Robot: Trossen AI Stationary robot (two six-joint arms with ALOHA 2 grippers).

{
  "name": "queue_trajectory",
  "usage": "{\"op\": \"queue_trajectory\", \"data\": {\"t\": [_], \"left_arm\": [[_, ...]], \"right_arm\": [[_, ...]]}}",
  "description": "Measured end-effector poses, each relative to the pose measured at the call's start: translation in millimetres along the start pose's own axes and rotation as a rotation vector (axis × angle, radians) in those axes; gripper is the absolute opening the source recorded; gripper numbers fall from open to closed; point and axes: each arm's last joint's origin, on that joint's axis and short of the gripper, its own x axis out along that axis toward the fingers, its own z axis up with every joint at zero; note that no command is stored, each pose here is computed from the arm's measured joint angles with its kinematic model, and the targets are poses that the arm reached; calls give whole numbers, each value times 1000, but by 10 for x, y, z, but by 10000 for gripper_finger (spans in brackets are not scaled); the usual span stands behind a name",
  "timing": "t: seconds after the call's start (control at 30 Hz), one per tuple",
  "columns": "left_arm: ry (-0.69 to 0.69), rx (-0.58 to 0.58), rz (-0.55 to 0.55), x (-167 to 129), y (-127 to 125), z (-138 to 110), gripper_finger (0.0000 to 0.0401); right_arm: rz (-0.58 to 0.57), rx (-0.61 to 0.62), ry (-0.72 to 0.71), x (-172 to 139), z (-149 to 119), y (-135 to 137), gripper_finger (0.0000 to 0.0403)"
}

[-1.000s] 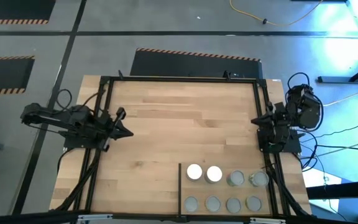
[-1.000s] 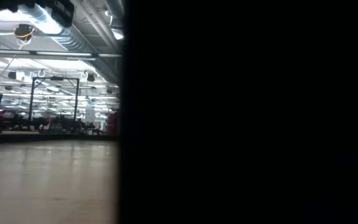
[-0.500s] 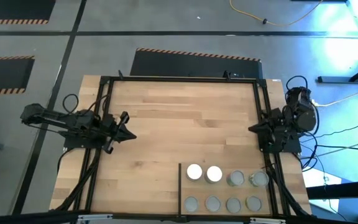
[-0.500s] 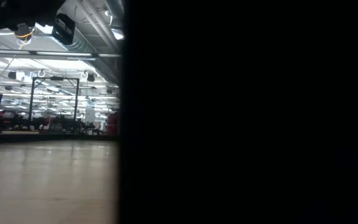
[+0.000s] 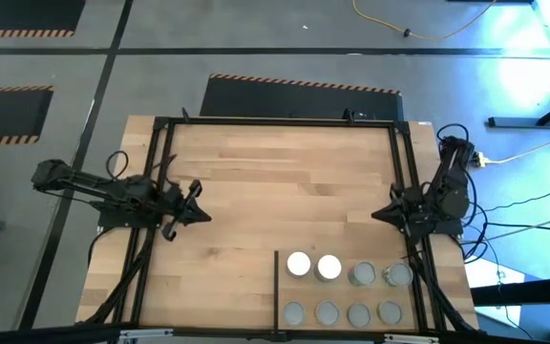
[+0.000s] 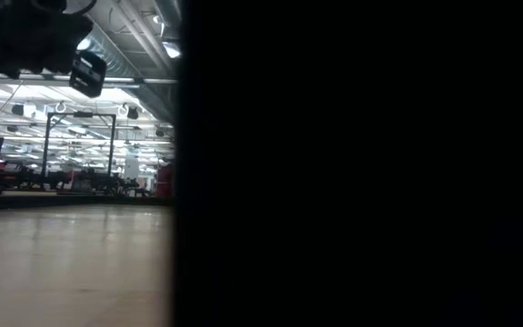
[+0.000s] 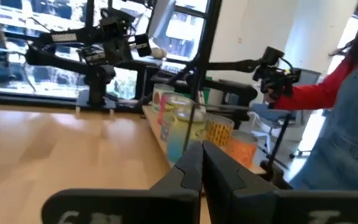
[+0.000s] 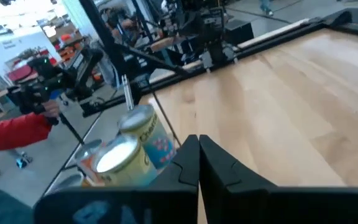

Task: Pick and place cans onto a shelf
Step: Return to Home Position

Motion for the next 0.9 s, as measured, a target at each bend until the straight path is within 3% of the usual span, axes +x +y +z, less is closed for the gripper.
{"op": "queue_trajectory", "data": {"t": [0.3, 0.5, 0.73, 0.9], "left_arm": [[86, -23, -115, -11, -18, -95, 0], [208, -50, -117, -25, -3, -209, 0], [220, 14, -203, -31, -25, -216, 0], [224, 25, -237, -33, -34, -217, 0]], "right_arm": [[13, -78, 90, 82, -321, -57, 2], [92, -129, 166, 74, -339, -40, 3], [211, -157, 243, 65, -364, -8, 4], [214, -215, 234, 66, -363, -9, 4]]}}
